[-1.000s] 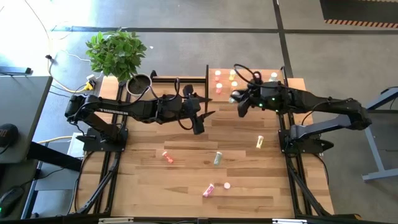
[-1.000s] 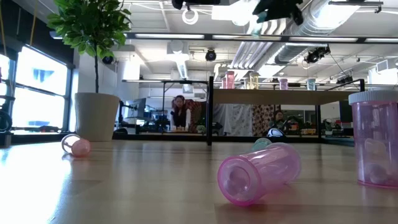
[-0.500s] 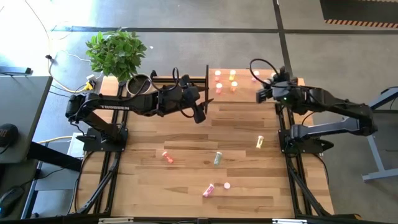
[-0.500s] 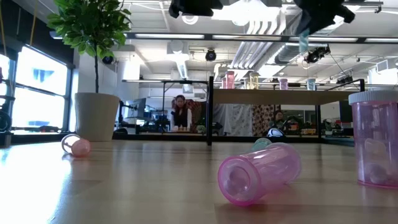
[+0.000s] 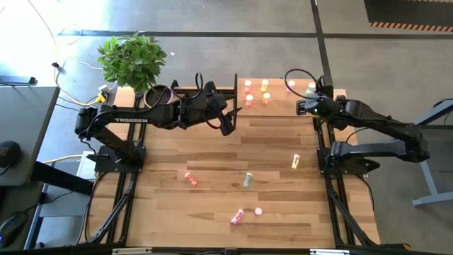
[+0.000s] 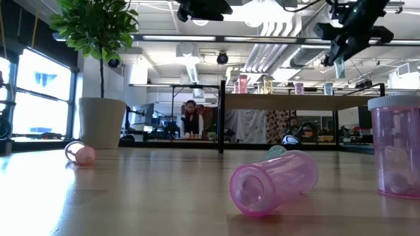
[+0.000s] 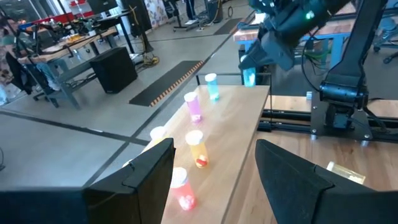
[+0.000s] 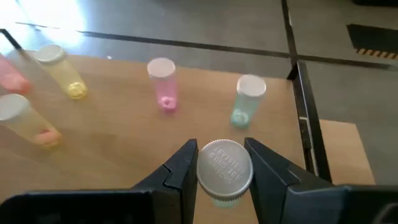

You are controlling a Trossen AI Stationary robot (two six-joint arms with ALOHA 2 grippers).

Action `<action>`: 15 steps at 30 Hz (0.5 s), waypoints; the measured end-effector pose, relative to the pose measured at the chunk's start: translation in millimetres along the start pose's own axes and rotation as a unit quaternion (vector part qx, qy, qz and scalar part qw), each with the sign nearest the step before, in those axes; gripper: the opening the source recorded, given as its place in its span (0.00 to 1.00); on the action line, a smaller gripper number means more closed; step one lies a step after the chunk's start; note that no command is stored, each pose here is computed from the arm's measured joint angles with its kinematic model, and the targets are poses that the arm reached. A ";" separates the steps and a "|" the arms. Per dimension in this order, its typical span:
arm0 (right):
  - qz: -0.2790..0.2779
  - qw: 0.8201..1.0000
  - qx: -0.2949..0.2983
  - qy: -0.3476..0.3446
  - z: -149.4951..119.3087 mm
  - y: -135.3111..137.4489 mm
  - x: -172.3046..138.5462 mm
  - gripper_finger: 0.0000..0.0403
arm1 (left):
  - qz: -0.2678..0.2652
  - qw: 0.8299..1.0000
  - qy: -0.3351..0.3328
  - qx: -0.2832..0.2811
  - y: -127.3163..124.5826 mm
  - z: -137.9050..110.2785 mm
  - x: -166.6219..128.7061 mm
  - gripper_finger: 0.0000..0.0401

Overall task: Pick and place medicine bottles onto shelf by color
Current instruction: Put the top blue medicine bottle aligned with the other blue medicine bottle on the shelf

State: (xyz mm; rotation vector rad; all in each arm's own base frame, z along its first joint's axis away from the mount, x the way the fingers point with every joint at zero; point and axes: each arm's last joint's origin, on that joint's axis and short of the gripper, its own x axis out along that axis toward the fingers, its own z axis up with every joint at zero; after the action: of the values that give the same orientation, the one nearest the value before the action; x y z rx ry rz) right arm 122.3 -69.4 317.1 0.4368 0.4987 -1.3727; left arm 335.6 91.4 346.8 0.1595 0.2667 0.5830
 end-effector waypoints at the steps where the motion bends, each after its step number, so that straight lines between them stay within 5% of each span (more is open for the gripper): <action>1: -0.004 1.000 0.006 -0.001 -2.9 -0.3 2.0 0.25 | 0.000 1.000 0.000 0.000 0.2 0.0 0.1 0.53; 15: -0.062 0.994 0.059 -0.069 -33.0 0.6 30.8 0.25 | 0.001 1.000 0.000 0.000 0.7 -0.1 0.3 0.53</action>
State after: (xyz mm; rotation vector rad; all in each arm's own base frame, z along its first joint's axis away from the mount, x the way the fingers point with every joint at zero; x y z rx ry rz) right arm 124.0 -75.5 272.4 0.4089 0.3356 -1.5464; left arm 335.4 92.1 346.8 0.1600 0.2668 0.5847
